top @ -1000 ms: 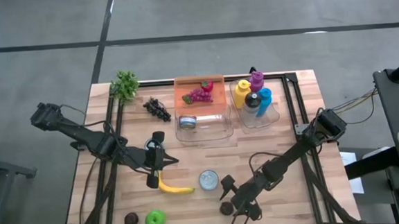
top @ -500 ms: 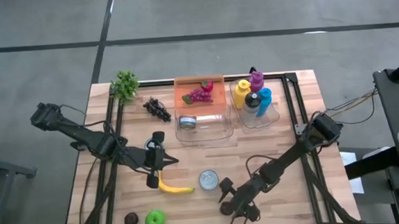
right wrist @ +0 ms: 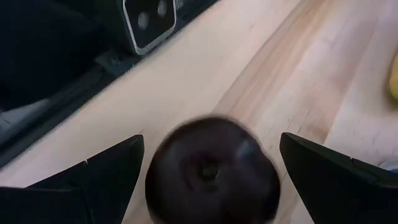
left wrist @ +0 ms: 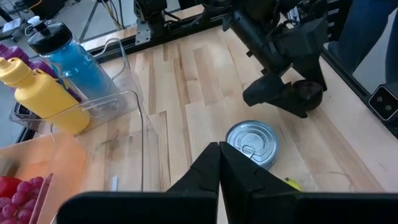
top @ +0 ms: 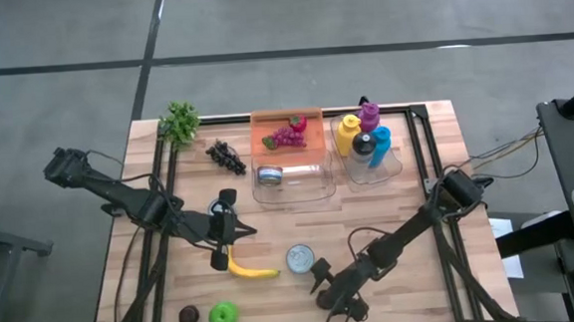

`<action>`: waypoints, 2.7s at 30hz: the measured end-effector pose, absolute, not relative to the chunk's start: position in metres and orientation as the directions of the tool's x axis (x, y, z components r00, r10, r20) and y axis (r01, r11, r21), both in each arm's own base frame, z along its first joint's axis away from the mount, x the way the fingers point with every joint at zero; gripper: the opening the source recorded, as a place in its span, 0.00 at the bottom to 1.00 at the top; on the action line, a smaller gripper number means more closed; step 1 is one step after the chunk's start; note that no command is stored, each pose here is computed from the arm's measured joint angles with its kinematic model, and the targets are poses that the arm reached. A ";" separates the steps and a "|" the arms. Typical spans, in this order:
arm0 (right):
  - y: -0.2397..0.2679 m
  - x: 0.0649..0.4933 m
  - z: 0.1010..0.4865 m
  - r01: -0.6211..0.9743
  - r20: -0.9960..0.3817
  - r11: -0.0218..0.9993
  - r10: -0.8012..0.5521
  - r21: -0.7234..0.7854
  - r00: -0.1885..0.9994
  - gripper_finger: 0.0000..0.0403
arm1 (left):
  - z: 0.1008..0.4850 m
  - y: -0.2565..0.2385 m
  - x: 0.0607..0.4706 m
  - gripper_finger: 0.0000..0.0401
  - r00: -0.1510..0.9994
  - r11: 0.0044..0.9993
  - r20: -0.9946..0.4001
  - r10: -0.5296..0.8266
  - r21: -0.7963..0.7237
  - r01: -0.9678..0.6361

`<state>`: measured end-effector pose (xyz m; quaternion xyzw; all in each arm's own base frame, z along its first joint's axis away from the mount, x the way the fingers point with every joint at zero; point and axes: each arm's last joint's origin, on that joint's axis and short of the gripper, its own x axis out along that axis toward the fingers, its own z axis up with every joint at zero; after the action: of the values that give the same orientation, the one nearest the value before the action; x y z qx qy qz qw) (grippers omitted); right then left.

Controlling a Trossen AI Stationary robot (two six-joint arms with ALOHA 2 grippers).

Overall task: Pick & Place Food Item
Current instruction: Put the right plum into the orange bin

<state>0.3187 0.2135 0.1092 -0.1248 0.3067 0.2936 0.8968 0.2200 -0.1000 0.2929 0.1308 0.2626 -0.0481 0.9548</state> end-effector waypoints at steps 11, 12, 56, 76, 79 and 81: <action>0.213 0.318 0.113 -0.623 -0.619 0.779 0.455 -0.070 0.639 0.90 | 0.293 -0.100 0.220 0.02 0.857 0.961 -0.514 -0.024 0.225 0.161; 0.213 0.318 0.113 -0.623 -0.622 0.779 0.455 -0.069 0.638 0.89 | 0.293 -0.100 0.220 0.02 0.857 0.961 -0.514 -0.024 0.225 0.161; 0.215 0.317 0.112 -0.625 -0.618 0.778 0.461 -0.063 0.637 0.60 | 0.293 -0.100 0.220 0.02 0.857 0.961 -0.515 -0.023 0.225 0.161; 0.215 0.320 0.116 -0.553 -0.583 0.833 0.449 -0.002 0.677 0.57 | 0.293 -0.100 0.220 0.02 0.857 0.961 -0.515 -0.022 0.225 0.160; 0.214 0.321 0.116 -0.541 -0.582 0.841 0.433 -0.013 0.688 0.57 | 0.293 -0.100 0.220 0.02 0.857 0.961 -0.515 -0.023 0.225 0.161; 0.214 0.321 0.116 -0.533 -0.581 0.846 0.423 -0.021 0.695 0.57 | 0.293 -0.100 0.220 0.02 0.857 0.961 -0.515 -0.023 0.225 0.160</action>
<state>0.3210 0.2142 0.1163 -0.0941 0.2906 0.2609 0.9157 0.2200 -0.0999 0.2928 0.1309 0.2631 -0.0480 0.9546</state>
